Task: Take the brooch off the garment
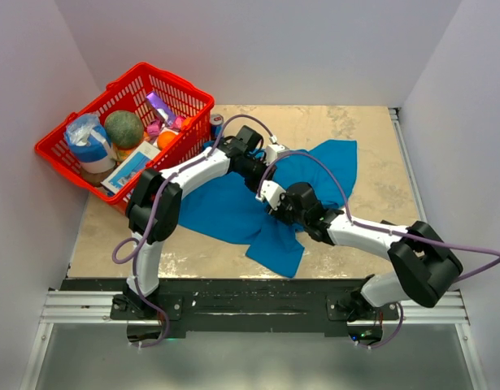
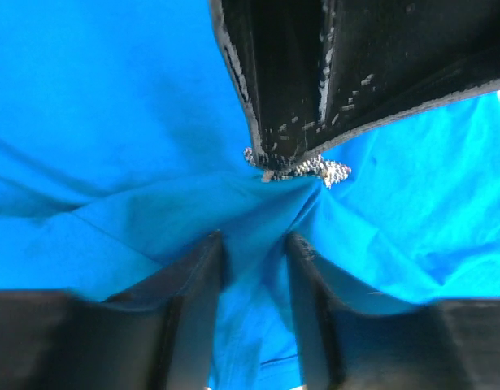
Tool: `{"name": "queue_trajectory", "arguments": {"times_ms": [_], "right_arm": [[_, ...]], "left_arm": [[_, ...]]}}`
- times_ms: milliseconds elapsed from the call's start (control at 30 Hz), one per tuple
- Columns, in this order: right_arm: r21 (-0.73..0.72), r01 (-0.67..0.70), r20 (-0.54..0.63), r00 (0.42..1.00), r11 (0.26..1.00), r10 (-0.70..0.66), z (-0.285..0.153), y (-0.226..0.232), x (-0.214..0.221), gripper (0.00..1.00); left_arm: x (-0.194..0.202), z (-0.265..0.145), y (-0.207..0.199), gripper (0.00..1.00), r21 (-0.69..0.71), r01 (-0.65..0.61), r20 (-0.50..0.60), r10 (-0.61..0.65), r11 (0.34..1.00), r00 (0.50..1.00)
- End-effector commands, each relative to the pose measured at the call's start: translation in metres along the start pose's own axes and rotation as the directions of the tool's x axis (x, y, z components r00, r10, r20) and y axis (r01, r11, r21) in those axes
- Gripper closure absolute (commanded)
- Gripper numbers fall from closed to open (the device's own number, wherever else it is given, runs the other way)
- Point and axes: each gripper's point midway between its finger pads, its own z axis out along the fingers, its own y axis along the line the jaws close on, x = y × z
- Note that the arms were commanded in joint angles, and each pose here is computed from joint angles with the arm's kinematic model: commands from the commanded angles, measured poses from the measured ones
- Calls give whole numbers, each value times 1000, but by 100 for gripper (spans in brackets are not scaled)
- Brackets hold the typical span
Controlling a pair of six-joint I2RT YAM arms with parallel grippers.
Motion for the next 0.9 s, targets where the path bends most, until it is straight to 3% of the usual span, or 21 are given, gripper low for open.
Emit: {"name": "queue_trajectory", "arguments": {"times_ms": [0, 33, 133, 200, 400, 800, 867], "right_arm": [[4, -17, 64, 998, 1000, 16, 3, -4, -18, 69], [-9, -17, 65, 998, 1000, 17, 2, -2, -19, 82], [-78, 11, 84, 996, 997, -5, -4, 7, -25, 96], [-121, 40, 90, 995, 992, -29, -9, 14, -27, 99], [-217, 73, 80, 995, 974, -56, -14, 37, -25, 100], [-86, -24, -56, 998, 996, 20, -21, 8, 11, 100], [-61, -53, -56, 997, 997, 49, -20, -1, 8, 94]], "left_arm": [[-25, -25, -19, 100, 47, -47, 80, 43, 998, 996], [-25, -24, -20, 100, 50, -47, 79, 43, 998, 996], [-25, -25, -17, 100, 34, -47, 81, 44, 998, 996], [-27, -22, -16, 100, 29, -44, 87, 41, 999, 995], [-38, -11, -8, 100, 28, -14, 101, 11, 1000, 995], [-30, -34, -2, 100, 16, -29, 100, 27, 999, 995], [-28, -36, -4, 100, 24, -30, 98, 28, 999, 995]]}}
